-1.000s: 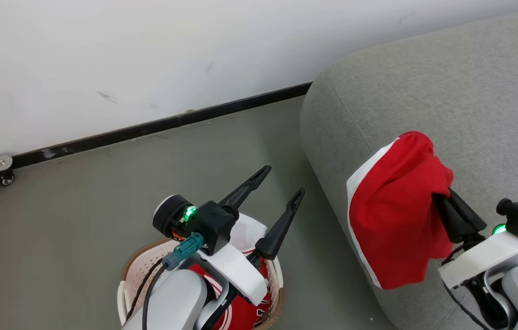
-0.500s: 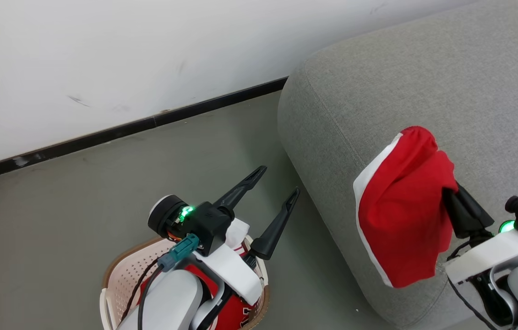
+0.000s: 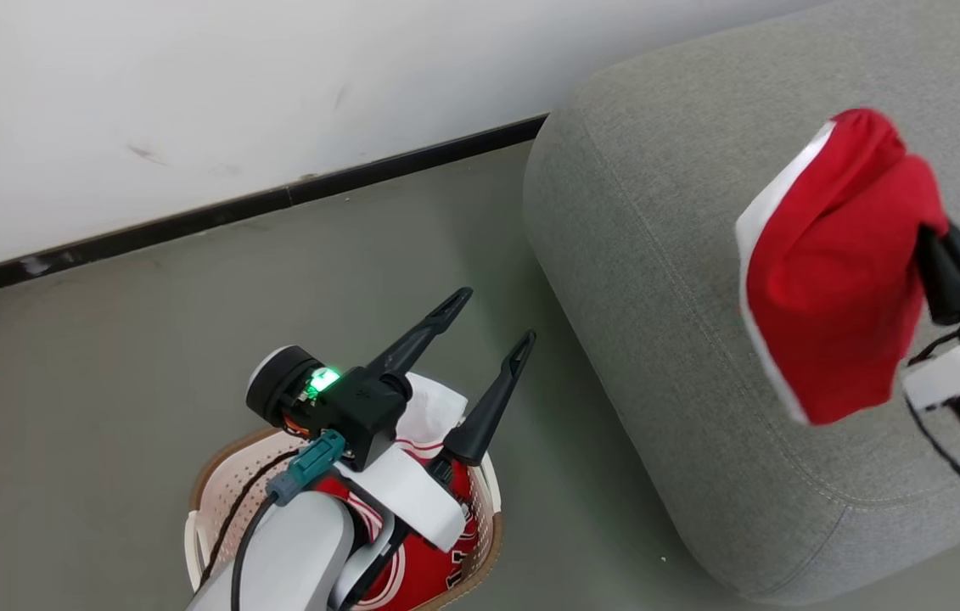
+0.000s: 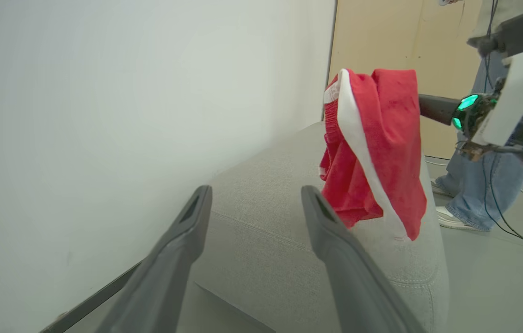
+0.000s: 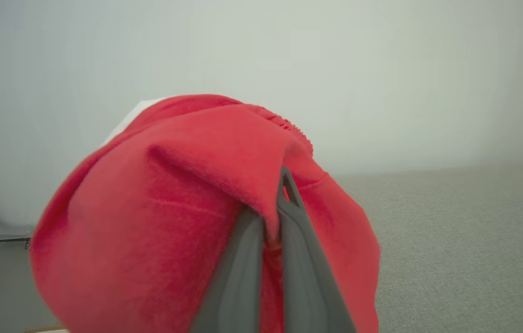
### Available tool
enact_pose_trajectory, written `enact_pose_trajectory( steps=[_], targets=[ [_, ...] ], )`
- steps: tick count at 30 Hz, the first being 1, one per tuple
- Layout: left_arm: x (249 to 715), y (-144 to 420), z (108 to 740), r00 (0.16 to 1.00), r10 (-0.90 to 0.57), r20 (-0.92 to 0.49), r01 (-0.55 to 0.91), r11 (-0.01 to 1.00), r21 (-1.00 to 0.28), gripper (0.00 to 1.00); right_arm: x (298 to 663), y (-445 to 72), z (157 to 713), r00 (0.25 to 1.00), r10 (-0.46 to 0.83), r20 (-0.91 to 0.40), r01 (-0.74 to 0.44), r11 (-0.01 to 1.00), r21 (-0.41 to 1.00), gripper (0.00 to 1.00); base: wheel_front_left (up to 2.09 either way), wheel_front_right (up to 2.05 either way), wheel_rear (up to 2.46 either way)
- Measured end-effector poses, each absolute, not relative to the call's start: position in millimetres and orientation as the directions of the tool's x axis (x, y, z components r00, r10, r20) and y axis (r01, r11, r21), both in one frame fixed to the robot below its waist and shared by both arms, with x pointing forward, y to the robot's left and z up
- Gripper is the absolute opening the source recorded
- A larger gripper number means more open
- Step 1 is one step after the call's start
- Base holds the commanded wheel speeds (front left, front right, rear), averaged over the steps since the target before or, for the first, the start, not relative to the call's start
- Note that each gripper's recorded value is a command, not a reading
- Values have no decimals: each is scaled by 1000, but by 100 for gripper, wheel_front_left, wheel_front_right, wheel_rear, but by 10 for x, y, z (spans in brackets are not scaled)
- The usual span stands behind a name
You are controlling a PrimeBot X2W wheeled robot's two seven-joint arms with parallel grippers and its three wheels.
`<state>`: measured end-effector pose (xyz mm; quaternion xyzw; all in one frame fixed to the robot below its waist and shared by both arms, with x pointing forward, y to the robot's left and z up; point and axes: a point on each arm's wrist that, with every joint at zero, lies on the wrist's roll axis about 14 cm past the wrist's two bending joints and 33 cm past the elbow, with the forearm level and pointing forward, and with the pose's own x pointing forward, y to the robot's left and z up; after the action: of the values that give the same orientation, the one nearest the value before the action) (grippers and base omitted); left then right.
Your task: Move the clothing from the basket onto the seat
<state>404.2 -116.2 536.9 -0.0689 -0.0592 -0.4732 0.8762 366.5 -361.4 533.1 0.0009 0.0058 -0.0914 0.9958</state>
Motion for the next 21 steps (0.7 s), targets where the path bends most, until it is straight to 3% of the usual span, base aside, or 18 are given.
enact_pose_trajectory(
  steps=[8, 21],
  targets=[
    [4139, -1072, 5343, 569, -803, 177, 821, 566, -70, 100, 3928, -3849, 5557, 976, -219, -3, 218, 975, -29, 0, 0, 0, 0],
    [4321, -962, 5307, 590, -785, 189, 805, 590, -64, 100, 4190, -4496, 5815, 927, -375, 4, 374, 927, -36, 0, 0, 0, 0]
  ],
)
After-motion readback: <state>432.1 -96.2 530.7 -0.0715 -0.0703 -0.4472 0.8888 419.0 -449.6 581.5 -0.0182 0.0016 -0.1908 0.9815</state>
